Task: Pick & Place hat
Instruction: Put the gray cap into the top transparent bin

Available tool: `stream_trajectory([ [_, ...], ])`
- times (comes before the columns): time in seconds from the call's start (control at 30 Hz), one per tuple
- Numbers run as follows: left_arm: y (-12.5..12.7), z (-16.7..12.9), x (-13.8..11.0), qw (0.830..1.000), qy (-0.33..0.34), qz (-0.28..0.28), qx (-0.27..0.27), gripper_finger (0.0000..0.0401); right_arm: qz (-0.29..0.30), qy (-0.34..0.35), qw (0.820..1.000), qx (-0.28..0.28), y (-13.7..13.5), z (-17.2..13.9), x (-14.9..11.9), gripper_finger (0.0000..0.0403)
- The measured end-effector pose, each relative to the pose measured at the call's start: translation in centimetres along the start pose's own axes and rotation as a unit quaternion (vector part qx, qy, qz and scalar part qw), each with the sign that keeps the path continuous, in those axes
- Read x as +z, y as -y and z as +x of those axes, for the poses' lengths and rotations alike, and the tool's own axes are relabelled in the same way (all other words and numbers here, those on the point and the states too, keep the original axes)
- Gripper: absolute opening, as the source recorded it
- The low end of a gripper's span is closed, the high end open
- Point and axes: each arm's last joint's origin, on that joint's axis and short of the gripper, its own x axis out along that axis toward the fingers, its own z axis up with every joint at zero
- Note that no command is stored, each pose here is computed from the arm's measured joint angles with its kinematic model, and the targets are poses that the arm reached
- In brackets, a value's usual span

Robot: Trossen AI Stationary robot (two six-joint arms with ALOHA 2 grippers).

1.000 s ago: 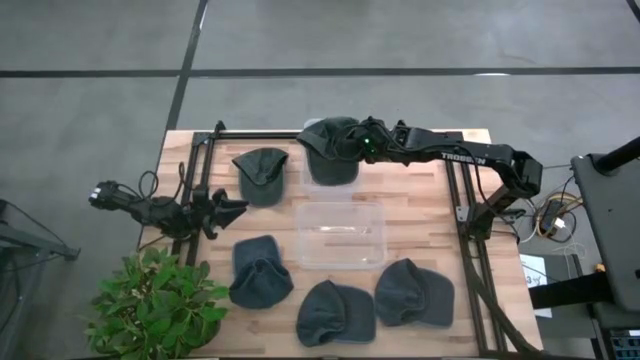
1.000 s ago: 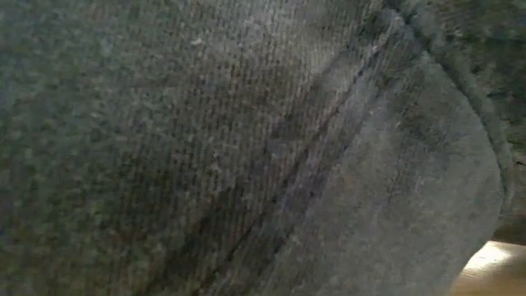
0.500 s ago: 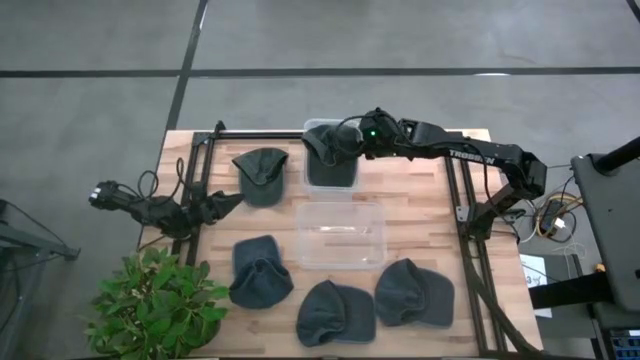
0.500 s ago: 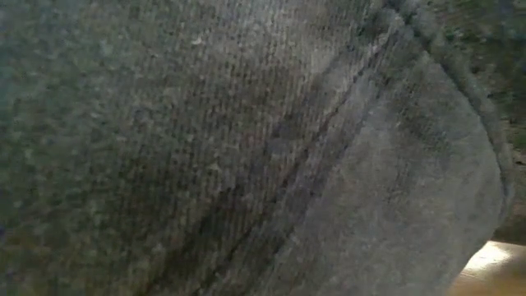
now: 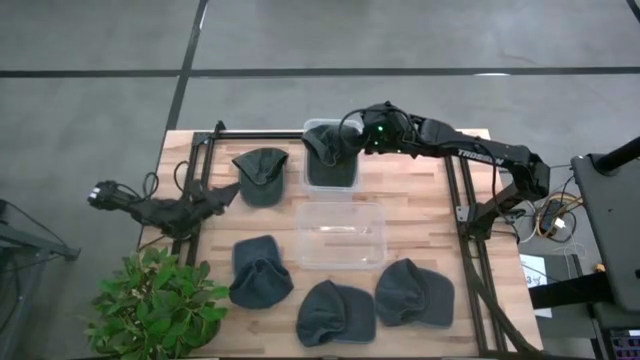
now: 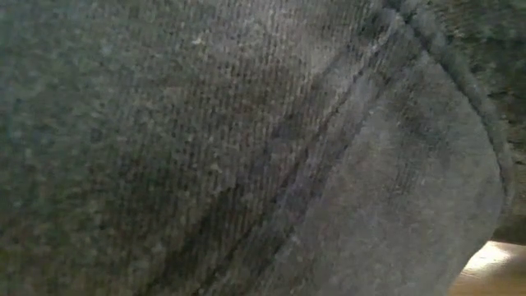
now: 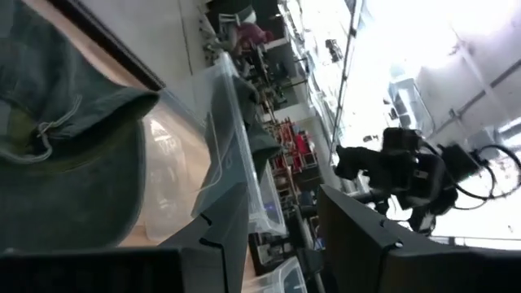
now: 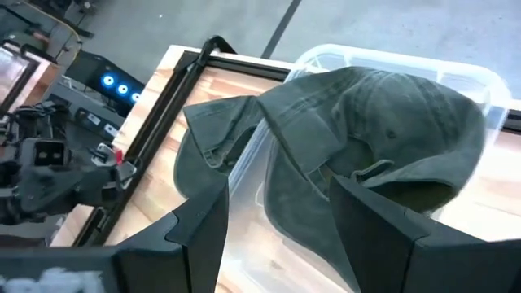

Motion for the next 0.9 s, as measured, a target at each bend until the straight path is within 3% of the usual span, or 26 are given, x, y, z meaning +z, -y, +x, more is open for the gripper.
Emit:
stream_trajectory([
  [0.33, 0.0, 0.3, -0.6, 0.998, -0.025, -0.046, 0.020, 0.0140, -0.003, 0.000, 1.000, 0.000, -0.2, 0.0, -0.4, 0.0208],
  [0.43, 1.6, 0.4, 0.0, 0.999, -0.021, -0.043, 0.009, 0.0140, -0.003, 0.000, 1.000, 0.000, -0.2, 0.0, -0.4, 0.0208],
  [0.7, 6.2, 0.5, 1.8, 0.997, -0.013, 0.063, 0.042, 0.0140, -0.003, 0.000, 1.000, -0.001, -0.2, 0.0, -0.4, 0.0208],
  [0.8, 7.4, 0.4, 2.8, 0.987, -0.021, 0.123, 0.100, 0.0140, -0.003, 0.000, 1.000, -0.001, -0.2, 0.0, -0.4, 0.0208],
  [0.9, 7.8, 0.2, 3.7, 0.966, -0.042, 0.173, 0.186, 0.0140, -0.002, 0.002, 1.000, 0.001, -0.3, 0.0, -0.3, 0.0208],
])
